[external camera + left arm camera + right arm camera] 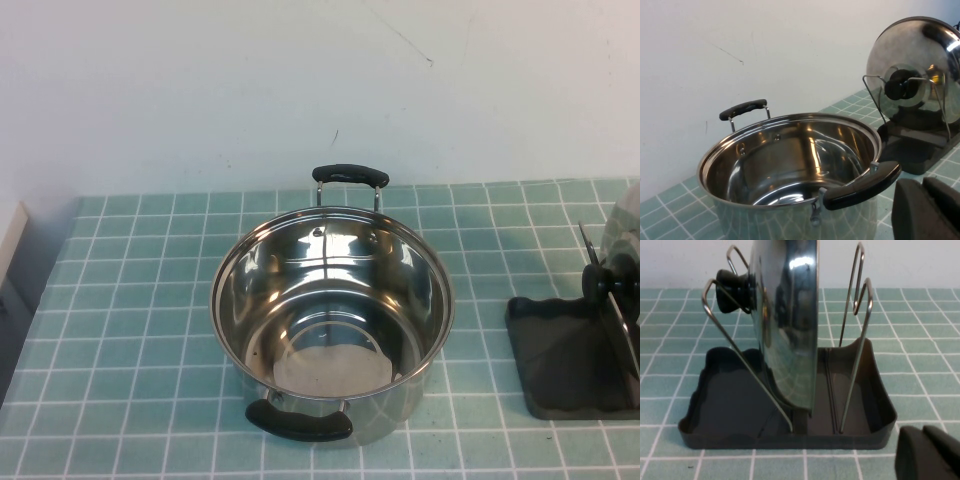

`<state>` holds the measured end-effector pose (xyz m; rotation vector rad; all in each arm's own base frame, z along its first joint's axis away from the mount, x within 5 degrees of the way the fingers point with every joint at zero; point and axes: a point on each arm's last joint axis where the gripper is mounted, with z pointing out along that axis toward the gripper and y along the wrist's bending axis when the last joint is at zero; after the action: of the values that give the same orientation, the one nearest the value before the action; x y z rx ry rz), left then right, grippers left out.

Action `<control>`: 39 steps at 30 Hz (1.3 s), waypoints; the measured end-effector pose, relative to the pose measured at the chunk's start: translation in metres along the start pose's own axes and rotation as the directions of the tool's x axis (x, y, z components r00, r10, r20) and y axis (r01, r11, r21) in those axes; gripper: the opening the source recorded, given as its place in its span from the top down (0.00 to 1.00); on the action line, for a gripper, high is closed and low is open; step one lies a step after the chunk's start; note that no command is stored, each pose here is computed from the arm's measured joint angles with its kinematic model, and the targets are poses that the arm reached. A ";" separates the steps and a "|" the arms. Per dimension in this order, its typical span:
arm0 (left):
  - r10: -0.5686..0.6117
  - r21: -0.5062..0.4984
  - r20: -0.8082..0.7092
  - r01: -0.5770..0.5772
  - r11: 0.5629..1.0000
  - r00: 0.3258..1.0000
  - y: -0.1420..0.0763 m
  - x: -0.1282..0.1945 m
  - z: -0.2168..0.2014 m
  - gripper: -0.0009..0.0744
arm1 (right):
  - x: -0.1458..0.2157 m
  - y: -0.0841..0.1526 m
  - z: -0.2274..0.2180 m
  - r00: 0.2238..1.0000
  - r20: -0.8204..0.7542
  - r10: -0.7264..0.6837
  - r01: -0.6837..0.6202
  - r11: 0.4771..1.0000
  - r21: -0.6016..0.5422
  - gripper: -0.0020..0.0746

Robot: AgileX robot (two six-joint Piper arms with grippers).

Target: Put pot lid on rack

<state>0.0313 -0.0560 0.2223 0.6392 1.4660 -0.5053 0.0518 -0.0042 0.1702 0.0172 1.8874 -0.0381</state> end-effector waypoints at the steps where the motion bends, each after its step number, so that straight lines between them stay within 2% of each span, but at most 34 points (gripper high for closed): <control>1: 0.000 0.008 -0.001 0.000 1.000 1.000 -0.001 0.000 0.000 0.99 | 0.000 0.000 0.000 1.000 -0.003 0.005 -0.005 1.000 0.000 0.98; 10: 0.000 0.030 -0.005 0.000 1.000 1.000 -0.003 0.000 0.000 0.99 | 0.001 0.003 0.000 1.000 -0.009 0.001 -0.001 0.998 -0.063 0.98; 39: -0.001 0.033 -0.006 0.002 0.999 1.000 -0.003 0.001 0.000 0.99 | 0.001 0.003 0.000 1.000 -0.013 -0.001 0.000 0.998 -0.061 0.98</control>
<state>0.0292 -0.0582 0.2215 0.6666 1.4664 -0.5304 0.0516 -0.0009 0.1690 -0.0250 1.9005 0.0196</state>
